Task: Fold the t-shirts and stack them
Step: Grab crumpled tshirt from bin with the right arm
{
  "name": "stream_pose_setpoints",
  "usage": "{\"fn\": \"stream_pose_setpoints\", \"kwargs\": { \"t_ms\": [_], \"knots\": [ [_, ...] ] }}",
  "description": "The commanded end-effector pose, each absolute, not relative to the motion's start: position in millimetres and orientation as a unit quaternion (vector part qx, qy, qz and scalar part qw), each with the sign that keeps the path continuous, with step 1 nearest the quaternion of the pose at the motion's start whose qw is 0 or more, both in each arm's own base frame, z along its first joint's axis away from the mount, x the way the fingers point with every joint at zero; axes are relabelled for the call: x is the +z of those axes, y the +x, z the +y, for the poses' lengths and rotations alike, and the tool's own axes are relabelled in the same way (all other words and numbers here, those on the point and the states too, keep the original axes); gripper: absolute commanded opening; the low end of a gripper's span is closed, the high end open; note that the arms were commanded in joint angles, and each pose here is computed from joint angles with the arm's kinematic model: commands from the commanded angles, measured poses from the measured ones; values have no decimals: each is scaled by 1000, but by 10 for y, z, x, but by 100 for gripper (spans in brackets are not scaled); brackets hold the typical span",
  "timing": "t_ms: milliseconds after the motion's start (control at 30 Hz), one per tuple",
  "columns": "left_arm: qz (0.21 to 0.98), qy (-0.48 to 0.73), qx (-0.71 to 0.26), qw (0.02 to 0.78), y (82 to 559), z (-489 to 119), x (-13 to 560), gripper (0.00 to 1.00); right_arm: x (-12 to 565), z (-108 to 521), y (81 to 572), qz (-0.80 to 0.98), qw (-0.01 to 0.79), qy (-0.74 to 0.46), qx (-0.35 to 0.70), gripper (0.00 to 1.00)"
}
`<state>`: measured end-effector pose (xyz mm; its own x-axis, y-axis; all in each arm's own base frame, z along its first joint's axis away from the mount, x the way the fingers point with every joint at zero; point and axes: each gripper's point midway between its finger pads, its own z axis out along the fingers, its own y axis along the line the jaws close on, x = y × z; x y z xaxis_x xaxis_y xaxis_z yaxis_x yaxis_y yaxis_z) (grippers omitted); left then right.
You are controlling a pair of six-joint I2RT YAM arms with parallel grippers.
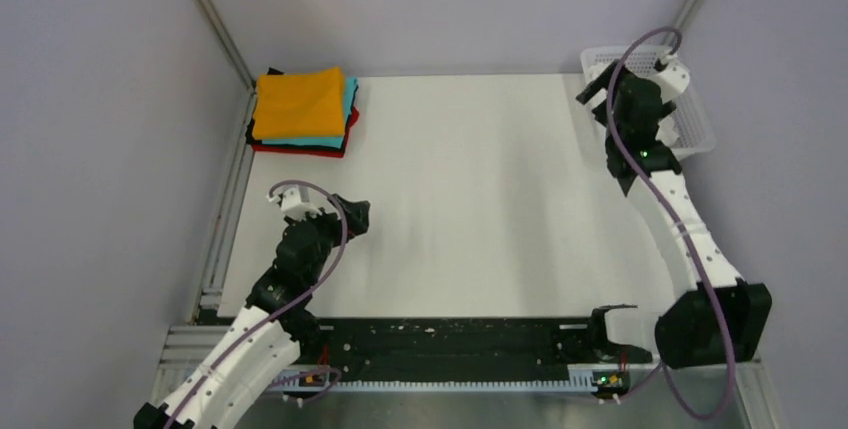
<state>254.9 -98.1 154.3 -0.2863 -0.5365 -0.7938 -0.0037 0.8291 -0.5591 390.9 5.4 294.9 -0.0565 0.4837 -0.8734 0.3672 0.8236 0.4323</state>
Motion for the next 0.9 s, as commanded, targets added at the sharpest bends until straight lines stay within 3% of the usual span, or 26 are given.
{"fn": "stream_pose_setpoints", "kwargs": {
  "t_ms": [0, 200, 433, 600, 867],
  "knots": [
    [757, -177, -220, 589, 2592, -919, 1566, 99, 2798, -403, 4547, 761, 579, 293, 25, 99],
    [757, -185, -197, 594, 2599, -831, 1542, 99, 2435, -1057, 5345, 768, 544, 338, -4, 99],
    [752, -198, -178, 603, 2625, -744, 1521, 99, 1754, -1390, 6095, 790, 499, 356, -7, 99],
    [754, -202, -171, 601, 2628, -723, 1491, 99, 1100, -1560, 6198, 797, 450, 403, -12, 97],
    [755, -202, -167, 600, 2628, -712, 1477, 99, 302, -1450, 6247, 820, 399, 410, 23, 78]
  ]
}}
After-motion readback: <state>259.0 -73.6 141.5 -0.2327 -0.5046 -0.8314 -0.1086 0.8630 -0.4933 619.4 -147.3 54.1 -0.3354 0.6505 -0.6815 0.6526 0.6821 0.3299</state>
